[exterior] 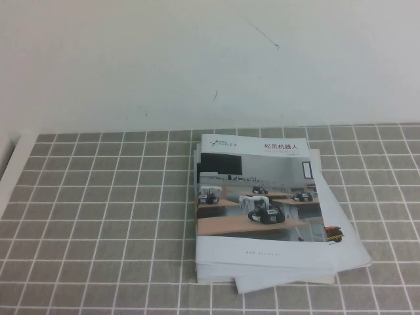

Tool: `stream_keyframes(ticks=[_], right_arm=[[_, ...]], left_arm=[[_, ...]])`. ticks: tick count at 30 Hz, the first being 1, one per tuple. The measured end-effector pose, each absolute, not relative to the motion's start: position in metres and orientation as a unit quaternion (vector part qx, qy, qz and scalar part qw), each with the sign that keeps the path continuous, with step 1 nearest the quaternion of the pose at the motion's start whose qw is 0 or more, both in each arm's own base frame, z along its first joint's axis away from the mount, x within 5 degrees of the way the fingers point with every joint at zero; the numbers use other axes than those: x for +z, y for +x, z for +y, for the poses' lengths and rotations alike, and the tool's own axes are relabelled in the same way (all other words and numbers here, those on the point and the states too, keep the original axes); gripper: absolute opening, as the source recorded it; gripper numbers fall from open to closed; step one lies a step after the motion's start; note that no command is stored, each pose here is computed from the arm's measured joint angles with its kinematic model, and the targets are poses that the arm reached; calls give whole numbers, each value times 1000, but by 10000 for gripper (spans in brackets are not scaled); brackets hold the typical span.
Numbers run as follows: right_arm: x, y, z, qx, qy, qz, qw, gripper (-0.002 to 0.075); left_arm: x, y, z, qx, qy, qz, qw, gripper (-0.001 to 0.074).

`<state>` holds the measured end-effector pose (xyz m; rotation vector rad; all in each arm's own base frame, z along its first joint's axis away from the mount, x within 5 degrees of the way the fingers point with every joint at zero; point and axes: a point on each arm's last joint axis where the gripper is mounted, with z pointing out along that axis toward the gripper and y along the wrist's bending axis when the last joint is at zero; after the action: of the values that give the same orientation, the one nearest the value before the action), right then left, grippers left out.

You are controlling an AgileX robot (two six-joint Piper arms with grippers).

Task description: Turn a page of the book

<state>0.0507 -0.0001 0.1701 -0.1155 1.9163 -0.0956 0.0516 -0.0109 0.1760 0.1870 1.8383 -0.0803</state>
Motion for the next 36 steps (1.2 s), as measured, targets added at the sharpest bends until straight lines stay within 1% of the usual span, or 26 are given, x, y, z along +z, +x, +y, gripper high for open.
stream_keyframes(ticks=[20,26,31,32,36], right_arm=[[170,51,1,-33,-45,817,574,-3],[172,52,0,-35,-43,805,590,-3],[178,54,1,-29,-34,781,623,-3],[179,55,1,-30,-34,778,627,-3],[192,56,0,-33,-25,729,683,-3]], left_arm=[[176,52,-11,-36,80,794,602,-4],[177,52,-11,-38,77,791,606,-4],[181,53,-12,-62,52,772,631,-4],[184,54,-11,-67,43,764,640,-4],[197,56,-9,-102,-11,718,689,-4]])
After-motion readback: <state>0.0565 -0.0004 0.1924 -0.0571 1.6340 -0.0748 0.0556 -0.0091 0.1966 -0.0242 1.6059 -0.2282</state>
